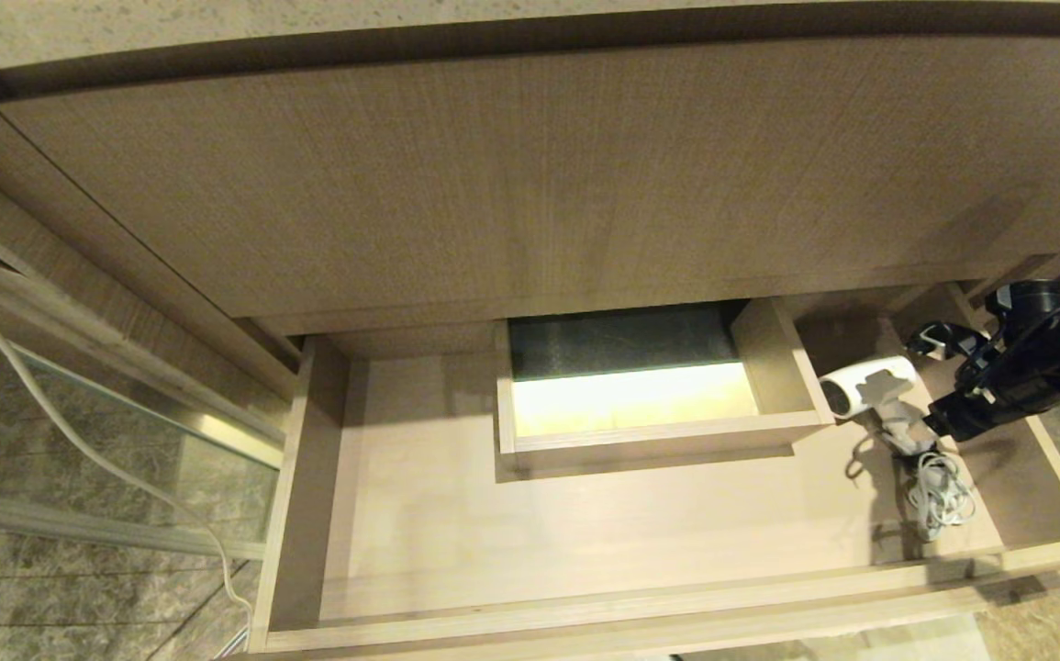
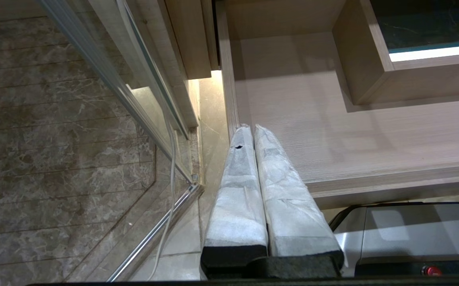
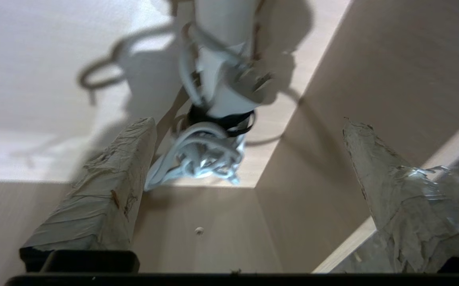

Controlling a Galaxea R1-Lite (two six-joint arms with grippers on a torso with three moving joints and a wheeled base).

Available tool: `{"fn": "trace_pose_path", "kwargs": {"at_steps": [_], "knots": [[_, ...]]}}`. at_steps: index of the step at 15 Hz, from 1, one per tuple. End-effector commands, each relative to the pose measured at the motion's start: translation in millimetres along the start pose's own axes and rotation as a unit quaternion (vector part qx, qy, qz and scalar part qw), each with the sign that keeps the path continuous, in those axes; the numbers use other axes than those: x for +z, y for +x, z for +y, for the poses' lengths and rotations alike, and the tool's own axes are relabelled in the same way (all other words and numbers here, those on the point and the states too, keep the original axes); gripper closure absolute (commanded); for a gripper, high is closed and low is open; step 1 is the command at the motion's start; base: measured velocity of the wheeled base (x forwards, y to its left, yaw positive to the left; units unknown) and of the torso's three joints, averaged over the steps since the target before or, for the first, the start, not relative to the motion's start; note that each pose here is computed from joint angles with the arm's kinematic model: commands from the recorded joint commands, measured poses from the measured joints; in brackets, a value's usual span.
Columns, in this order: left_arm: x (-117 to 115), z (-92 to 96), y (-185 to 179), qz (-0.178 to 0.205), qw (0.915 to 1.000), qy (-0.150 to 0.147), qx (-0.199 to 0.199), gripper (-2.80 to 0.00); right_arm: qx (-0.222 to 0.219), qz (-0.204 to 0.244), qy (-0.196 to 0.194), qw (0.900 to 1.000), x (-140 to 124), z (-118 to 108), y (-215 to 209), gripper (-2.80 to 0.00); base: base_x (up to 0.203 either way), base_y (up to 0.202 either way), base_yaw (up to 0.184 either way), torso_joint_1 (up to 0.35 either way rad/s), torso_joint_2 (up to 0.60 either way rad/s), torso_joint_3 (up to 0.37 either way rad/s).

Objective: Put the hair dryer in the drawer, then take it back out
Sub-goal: Take the hairdryer out

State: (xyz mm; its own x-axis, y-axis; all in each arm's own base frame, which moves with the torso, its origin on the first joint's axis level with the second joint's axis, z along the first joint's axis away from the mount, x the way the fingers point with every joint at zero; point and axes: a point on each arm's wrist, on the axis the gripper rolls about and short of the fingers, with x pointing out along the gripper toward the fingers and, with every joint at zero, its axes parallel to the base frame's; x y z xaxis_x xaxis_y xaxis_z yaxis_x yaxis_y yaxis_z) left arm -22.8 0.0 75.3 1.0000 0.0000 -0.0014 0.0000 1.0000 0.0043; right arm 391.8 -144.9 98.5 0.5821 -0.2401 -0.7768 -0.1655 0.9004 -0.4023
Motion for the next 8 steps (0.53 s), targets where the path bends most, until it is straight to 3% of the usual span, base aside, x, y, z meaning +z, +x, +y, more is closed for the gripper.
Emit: {"fn": "trace_pose_path", "kwargs": {"at_steps": [1, 8], "knots": [[-0.4, 0.0, 0.1, 0.001, 1.0000, 0.000, 0.000, 0.00, 0.006, 0.008, -0.004, 1.000, 1.0, 0.4, 1.3, -2.80, 0.000, 0.000, 0.000, 0.000, 0.00, 0.000], [-0.4, 0.0, 0.1, 0.001, 1.0000, 0.000, 0.000, 0.00, 0.013, 0.016, 0.002, 1.000, -3.7, 4.8, 7.8, -2.80, 0.000, 0.000, 0.000, 0.000, 0.00, 0.000]]}}
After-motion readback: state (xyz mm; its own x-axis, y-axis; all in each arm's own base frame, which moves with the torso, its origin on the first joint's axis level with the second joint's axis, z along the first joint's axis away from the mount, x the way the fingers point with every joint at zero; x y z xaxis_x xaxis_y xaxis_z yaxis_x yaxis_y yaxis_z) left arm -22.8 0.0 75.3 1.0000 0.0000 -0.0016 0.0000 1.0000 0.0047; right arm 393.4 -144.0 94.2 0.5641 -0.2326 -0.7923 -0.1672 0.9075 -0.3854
